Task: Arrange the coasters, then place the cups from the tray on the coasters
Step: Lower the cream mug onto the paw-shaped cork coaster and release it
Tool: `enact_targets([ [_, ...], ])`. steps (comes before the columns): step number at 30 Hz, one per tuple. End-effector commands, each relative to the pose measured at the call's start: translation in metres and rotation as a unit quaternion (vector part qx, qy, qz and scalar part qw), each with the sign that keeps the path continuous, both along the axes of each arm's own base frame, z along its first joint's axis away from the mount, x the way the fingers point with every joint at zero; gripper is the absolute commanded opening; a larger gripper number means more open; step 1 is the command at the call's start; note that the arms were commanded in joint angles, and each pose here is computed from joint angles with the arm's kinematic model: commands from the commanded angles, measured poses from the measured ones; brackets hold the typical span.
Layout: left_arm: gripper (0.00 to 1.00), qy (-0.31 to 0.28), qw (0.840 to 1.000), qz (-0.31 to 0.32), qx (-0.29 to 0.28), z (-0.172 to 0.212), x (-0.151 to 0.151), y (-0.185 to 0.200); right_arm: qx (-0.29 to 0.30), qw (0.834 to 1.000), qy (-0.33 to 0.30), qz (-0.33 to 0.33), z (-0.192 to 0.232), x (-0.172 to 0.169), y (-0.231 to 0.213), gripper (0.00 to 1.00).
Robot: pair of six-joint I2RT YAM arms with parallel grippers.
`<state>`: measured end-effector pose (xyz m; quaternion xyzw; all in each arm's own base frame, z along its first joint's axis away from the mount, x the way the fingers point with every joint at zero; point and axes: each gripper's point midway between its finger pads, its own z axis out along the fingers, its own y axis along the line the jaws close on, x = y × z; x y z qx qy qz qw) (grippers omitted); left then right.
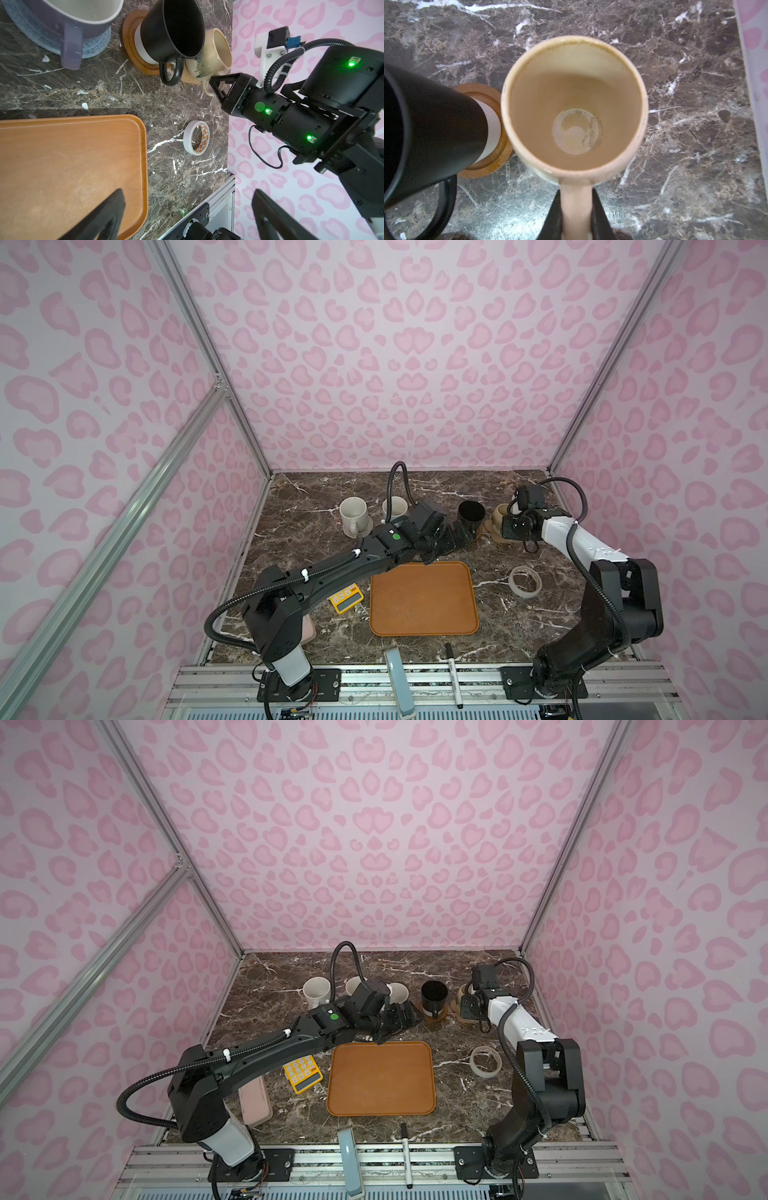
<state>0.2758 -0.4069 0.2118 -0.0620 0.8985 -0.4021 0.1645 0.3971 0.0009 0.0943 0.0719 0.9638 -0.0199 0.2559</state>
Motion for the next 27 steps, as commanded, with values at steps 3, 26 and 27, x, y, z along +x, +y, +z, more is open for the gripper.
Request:
enact_targets([
  [3,0.97,-0.010,1.000,0.001,-0.006,0.005,0.000,-0.002,0.003,1.000,0.005,-0.002,-0.013,-0.005,0.001,0.00],
  [26,0.97,-0.051,0.997,0.048,0.031,0.018,0.005,0.036,-0.007,0.999,-0.001,-0.045,0.005,-0.021,-0.010,0.53],
  [27,0.97,-0.057,0.996,0.056,0.037,0.021,0.007,0.042,-0.008,0.999,-0.003,-0.050,0.008,-0.022,-0.012,0.54],
])
